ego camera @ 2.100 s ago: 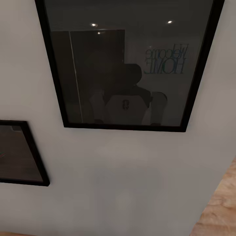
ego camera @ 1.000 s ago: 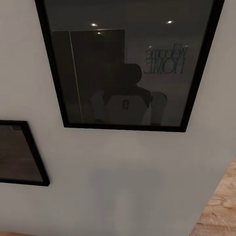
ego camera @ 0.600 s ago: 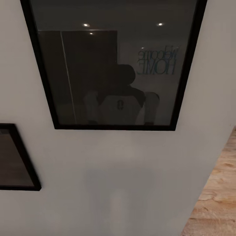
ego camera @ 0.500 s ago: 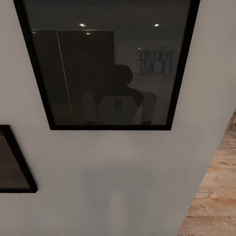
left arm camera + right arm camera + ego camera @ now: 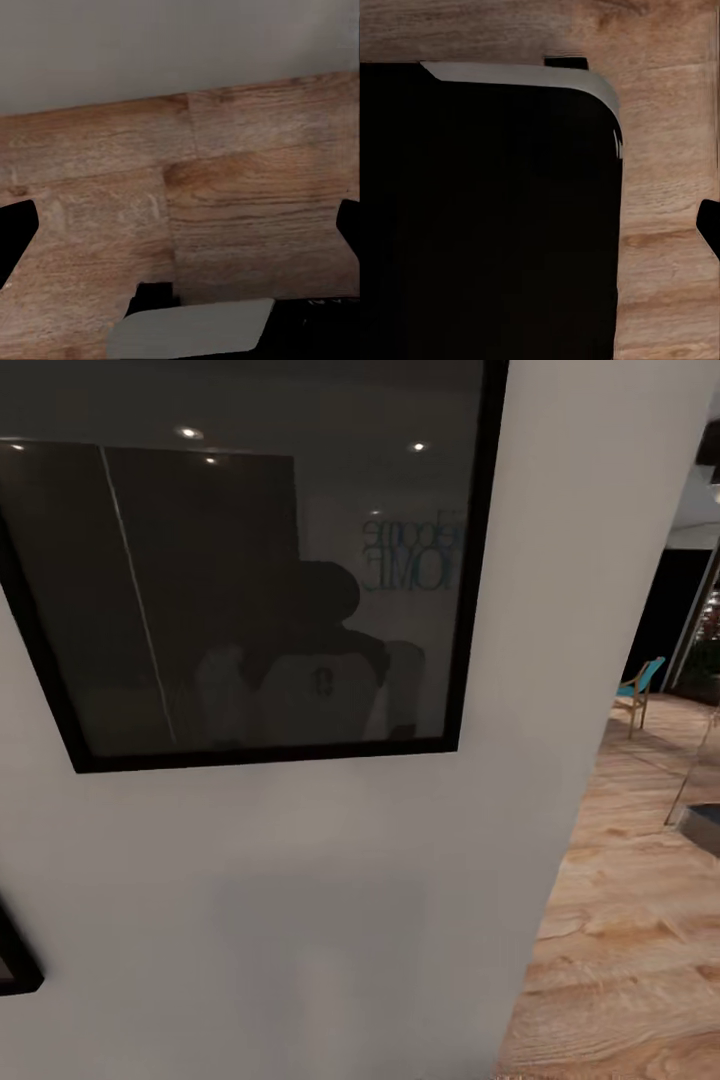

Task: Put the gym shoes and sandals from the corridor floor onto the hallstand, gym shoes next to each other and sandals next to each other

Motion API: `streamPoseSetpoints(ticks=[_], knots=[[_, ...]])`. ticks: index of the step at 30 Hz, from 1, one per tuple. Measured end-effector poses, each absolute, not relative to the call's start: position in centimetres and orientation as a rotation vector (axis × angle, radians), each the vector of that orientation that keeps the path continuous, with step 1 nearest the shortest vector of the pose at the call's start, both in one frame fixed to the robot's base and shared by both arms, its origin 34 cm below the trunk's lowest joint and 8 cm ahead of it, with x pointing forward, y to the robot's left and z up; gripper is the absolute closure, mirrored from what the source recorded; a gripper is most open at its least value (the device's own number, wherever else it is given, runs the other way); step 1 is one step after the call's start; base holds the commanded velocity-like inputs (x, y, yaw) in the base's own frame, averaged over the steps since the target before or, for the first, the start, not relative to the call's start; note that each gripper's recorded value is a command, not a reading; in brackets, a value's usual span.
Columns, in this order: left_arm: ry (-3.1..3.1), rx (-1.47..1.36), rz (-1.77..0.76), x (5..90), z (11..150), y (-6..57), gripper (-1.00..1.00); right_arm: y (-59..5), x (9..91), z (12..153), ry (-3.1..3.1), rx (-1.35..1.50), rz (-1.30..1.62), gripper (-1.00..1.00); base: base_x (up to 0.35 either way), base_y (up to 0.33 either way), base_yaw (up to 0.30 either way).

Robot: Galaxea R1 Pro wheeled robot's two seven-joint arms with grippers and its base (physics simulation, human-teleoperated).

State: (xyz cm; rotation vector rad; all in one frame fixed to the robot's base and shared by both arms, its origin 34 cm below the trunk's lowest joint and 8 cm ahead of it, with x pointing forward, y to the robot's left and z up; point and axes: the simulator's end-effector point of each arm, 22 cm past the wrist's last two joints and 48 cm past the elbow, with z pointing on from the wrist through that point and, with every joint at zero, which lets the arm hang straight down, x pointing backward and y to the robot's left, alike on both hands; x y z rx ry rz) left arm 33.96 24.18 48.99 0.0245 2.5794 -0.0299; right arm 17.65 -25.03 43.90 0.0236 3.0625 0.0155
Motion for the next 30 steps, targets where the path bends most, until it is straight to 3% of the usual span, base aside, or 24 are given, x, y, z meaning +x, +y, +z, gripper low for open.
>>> streamPoseSetpoints(ticks=[6,16,30], knots=[[2.441,0.047,-0.054,39.7,52.3,23.3,-1.0,-25.1,21.5,44.4,2.981,0.018,0.013,-1.0,0.0,0.0,-0.215],[2.258,0.039,-0.081,46.9,57.9,21.7,-1.0,-25.1,27.1,45.6,2.862,0.01,0.011,-1.0,0.007,-0.004,-0.032],[2.25,0.03,-0.074,47.2,58.1,22.1,-1.0,-25.1,27.7,45.8,2.85,0.011,0.009,-1.0,0.092,-0.23,-0.068]])
